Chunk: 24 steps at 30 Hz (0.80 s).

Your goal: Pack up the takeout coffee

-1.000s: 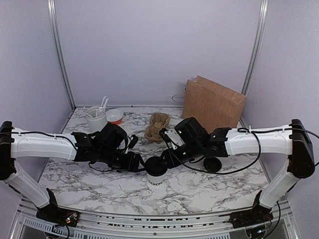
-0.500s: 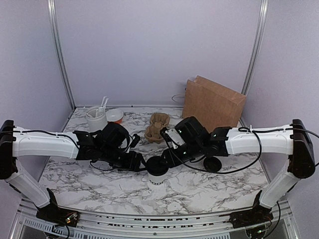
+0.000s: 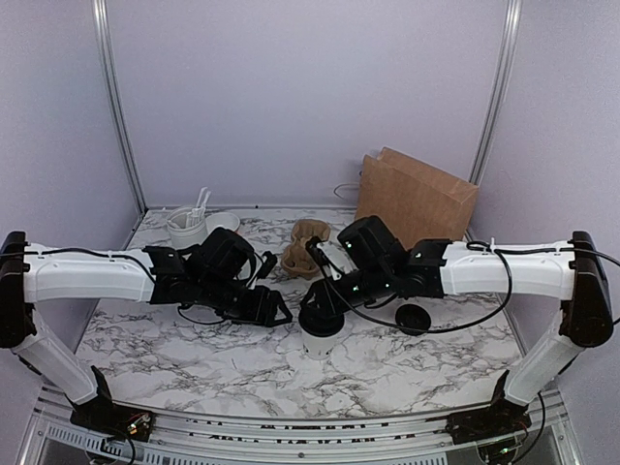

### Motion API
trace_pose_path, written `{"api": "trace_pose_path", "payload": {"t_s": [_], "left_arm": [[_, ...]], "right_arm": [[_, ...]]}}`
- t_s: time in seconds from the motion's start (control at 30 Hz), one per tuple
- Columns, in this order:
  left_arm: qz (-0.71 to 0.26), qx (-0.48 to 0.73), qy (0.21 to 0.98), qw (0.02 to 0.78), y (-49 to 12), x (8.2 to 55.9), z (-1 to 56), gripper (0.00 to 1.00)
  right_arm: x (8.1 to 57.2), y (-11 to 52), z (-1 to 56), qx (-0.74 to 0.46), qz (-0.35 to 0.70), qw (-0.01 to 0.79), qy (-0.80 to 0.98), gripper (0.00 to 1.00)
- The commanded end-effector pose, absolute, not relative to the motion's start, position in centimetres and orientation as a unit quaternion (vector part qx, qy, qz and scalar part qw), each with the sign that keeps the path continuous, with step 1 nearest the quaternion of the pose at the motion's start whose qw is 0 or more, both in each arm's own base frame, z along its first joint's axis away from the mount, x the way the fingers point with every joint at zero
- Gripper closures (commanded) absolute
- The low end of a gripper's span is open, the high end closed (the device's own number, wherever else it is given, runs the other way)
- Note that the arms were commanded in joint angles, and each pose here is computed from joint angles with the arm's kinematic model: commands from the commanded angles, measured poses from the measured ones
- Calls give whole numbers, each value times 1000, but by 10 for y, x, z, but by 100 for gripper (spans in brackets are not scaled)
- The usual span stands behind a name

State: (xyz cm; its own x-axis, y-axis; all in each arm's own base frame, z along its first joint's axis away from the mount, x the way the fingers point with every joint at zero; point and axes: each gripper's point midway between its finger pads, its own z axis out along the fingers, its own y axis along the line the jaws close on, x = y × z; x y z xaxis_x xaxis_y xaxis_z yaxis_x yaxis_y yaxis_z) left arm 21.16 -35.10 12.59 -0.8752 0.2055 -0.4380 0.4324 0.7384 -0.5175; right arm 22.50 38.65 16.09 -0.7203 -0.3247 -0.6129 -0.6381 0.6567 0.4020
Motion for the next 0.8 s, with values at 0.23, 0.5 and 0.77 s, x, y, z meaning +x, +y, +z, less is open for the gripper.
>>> {"api": "trace_pose_path", "payload": {"t_s": [0.23, 0.5, 0.77], "left_arm": [[-314, 185, 914, 178, -355, 212, 131, 34], [-305, 176, 916, 194, -359, 223, 133, 34], [-301, 171, 916, 203, -363, 240, 135, 34]], "right_arm": [[226, 367, 180, -258, 309, 270, 875, 60], [232, 345, 172, -225, 316, 258, 885, 60], [229, 327, 162, -197, 320, 249, 893, 60]]}}
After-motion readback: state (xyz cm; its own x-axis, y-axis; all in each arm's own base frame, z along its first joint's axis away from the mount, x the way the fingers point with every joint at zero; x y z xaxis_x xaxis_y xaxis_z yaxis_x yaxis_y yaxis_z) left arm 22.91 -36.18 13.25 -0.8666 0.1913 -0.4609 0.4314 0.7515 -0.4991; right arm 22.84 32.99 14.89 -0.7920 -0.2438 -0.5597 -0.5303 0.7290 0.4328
